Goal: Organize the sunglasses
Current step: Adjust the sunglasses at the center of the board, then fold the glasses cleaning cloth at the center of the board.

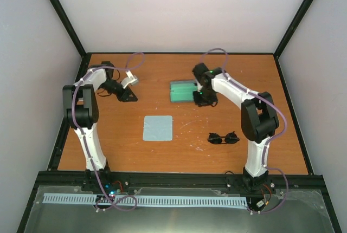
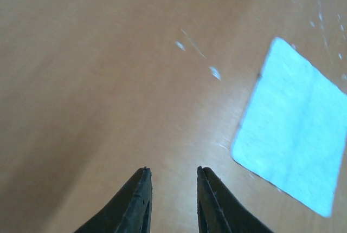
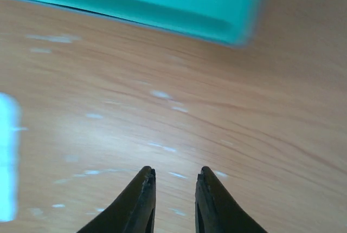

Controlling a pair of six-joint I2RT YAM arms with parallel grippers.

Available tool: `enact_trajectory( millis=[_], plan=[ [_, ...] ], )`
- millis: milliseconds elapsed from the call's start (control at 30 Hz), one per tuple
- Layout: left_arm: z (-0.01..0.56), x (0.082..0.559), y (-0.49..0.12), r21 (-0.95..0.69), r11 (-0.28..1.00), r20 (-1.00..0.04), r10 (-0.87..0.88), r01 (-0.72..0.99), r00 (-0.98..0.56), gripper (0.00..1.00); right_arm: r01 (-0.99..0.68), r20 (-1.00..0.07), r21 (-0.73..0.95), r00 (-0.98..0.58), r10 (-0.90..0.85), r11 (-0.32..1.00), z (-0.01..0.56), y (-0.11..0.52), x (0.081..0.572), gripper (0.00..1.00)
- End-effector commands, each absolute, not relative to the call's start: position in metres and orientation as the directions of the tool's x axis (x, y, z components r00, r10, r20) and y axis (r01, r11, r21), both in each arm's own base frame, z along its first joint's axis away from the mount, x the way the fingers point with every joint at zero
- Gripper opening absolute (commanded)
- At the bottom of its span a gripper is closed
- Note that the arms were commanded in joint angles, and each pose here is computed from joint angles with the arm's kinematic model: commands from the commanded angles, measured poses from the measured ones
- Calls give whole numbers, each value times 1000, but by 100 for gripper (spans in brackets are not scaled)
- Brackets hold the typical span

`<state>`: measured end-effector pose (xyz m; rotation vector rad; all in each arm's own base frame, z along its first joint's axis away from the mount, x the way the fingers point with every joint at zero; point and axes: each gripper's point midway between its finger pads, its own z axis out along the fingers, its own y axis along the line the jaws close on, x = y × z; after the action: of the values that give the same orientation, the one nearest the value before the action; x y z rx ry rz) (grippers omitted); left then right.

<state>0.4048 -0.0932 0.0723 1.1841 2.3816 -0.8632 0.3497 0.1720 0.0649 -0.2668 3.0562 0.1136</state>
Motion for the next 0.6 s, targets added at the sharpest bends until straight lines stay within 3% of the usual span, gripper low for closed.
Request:
enact_trajectory(
  millis=[0, 167, 300, 567],
  plan=[
    [70, 367, -104, -269, 375, -530, 712, 887, -461, 26, -387, -222, 150, -910, -351, 910, 87, 249, 352, 21],
    [58, 349, -120, -247, 407, -494, 728, 879, -476, 23, -444, -208, 200, -890, -405, 874, 66, 281, 346, 22],
    [50, 362, -118, -183, 471, -496, 714, 863, -494, 23, -468, -227, 228, -878, -421, 854, 62, 299, 347, 44],
    [54, 373, -120, -157, 521, -528, 674, 839, -517, 23, -503, -235, 296, -862, -449, 812, 50, 339, 352, 40]
  ],
)
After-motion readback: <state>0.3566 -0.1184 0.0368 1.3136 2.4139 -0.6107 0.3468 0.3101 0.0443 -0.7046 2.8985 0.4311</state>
